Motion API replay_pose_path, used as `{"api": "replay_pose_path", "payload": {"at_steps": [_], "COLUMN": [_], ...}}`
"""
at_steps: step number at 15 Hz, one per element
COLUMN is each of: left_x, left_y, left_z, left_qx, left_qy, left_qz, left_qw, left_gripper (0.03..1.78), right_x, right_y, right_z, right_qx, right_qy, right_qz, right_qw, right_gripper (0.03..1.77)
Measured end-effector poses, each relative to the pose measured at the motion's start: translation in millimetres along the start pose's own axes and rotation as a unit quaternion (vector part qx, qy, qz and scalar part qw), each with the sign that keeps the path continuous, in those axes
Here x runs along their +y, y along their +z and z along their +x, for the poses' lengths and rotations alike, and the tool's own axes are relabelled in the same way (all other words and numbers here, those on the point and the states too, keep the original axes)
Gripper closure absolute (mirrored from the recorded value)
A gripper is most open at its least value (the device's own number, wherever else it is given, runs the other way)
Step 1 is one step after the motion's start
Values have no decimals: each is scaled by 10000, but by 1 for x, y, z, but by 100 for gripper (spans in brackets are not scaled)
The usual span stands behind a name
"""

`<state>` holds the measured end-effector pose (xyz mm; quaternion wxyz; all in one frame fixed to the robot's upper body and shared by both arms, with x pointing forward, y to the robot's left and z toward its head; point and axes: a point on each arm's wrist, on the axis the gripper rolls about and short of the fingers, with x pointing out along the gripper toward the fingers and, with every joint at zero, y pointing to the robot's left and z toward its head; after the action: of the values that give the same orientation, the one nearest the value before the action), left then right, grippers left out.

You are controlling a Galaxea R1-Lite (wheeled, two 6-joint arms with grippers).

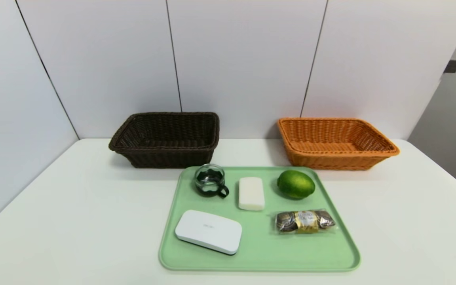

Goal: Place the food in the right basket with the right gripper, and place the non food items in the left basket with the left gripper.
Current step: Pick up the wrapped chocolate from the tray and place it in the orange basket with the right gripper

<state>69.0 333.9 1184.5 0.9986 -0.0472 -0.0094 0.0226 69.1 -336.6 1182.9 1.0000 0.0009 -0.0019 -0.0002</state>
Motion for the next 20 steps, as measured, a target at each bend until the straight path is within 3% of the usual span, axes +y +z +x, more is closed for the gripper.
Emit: {"api": "replay_pose_path", "payload": {"at_steps": [6, 9, 12, 14, 17, 20], "left_x": [0, -5, -12, -17, -26, -32], "left_y": [3, 34, 88, 141, 209, 242], "left_z": [-1, -8, -4, 14, 68, 144], "left_qx": [-58, -488, -738, -944, -1044, -945], "left_qy": [-17, -567, -822, -883, -934, -945], "left_qz": [124, 163, 175, 188, 248, 310], "left_qw": [9999, 9971, 9937, 9914, 9898, 9905], "left_gripper": [12, 12, 12, 12, 12, 12], "right_x": [0, 1, 2, 2, 4, 8], "right_y": [8, 46, 98, 144, 205, 240], "right_z": [-2, -18, -25, -16, 23, 85], "right_qx": [-153, -499, -552, -614, -503, -267], "right_qy": [47, 325, 573, 703, 901, 1066], "right_qz": [-20, -37, -78, -125, -223, -292], "right_qw": [9999, 9982, 9968, 9956, 9944, 9935], "right_gripper": [9, 9, 9, 9, 9, 9]}}
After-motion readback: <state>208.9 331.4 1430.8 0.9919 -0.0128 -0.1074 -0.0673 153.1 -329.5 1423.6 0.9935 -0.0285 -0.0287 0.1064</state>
